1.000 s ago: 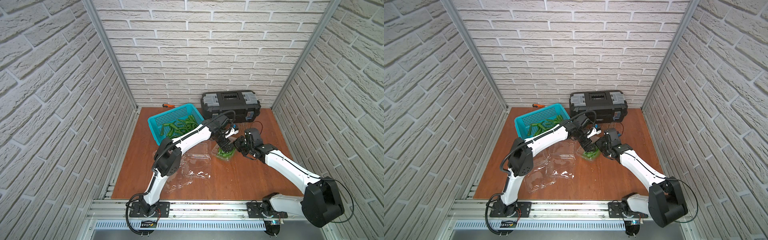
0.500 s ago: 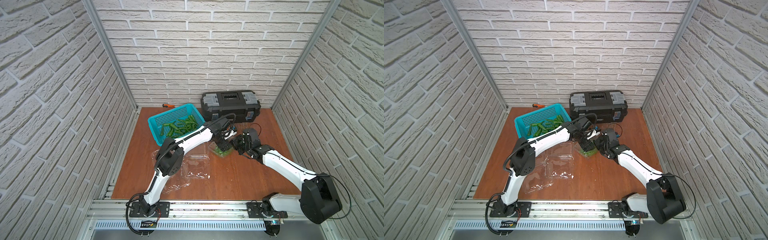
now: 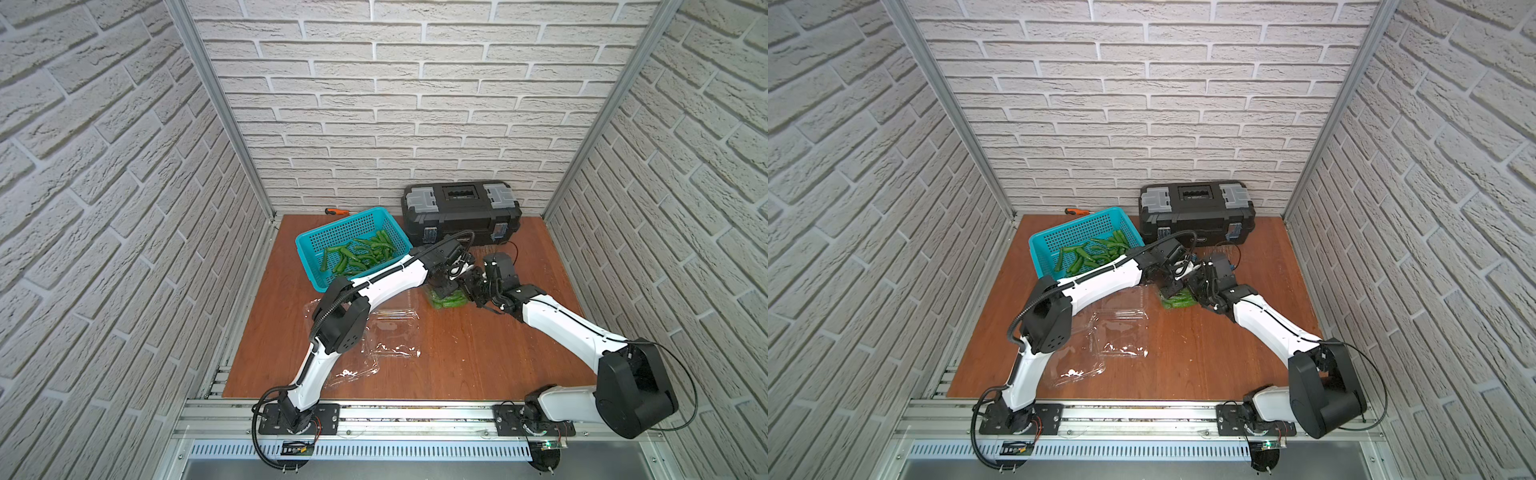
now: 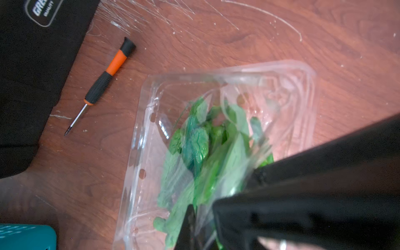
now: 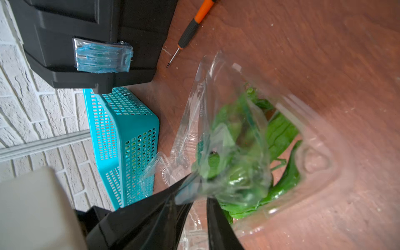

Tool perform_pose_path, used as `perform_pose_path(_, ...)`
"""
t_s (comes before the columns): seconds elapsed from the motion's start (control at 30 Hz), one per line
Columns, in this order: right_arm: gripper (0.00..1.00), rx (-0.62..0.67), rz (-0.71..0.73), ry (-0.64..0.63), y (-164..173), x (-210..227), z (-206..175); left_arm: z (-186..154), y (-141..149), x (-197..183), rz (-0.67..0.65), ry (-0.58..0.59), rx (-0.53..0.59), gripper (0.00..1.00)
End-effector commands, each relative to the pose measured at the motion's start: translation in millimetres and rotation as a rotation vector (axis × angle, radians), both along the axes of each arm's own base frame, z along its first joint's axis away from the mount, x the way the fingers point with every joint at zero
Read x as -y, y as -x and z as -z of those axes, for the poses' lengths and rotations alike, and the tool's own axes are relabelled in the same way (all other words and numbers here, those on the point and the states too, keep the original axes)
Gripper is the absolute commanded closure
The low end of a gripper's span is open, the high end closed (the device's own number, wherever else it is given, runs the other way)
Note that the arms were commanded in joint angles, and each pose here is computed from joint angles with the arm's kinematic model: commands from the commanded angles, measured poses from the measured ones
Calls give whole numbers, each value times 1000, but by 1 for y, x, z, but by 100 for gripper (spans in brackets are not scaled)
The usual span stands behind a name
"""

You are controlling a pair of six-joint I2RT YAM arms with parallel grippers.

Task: Take small green peppers out of containers
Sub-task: Open the packing box at the center of the board.

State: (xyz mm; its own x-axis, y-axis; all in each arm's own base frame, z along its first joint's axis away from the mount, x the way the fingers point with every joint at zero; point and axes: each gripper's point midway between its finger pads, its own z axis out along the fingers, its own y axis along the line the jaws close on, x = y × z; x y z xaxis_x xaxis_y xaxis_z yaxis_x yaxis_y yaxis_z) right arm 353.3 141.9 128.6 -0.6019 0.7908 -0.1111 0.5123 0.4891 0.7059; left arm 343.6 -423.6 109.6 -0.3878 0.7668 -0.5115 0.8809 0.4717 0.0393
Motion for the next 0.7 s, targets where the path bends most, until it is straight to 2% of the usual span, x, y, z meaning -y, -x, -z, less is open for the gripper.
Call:
perform_pose_path(0.0, 64, -38, -139, 14, 13, -10, 6, 9, -9, 5, -58, 75, -71, 100)
perform_pose_path(0.23, 62, -130, -153, 61, 34, 13, 36, -5, -15, 9, -116, 206, -151, 100)
perform_pose_path(0.5, 62, -214, -165, 196, 55, 40, 57, -26, -36, 0, -228, 399, -198, 100)
perform_pose_path(0.63, 62, -226, -182, 249, 57, 48, 60, -42, -38, 1, -207, 486, -199, 100)
perform_pose_path(0.67, 62, -210, -195, 256, 54, 47, 58, -45, -36, 2, -196, 500, -197, 94)
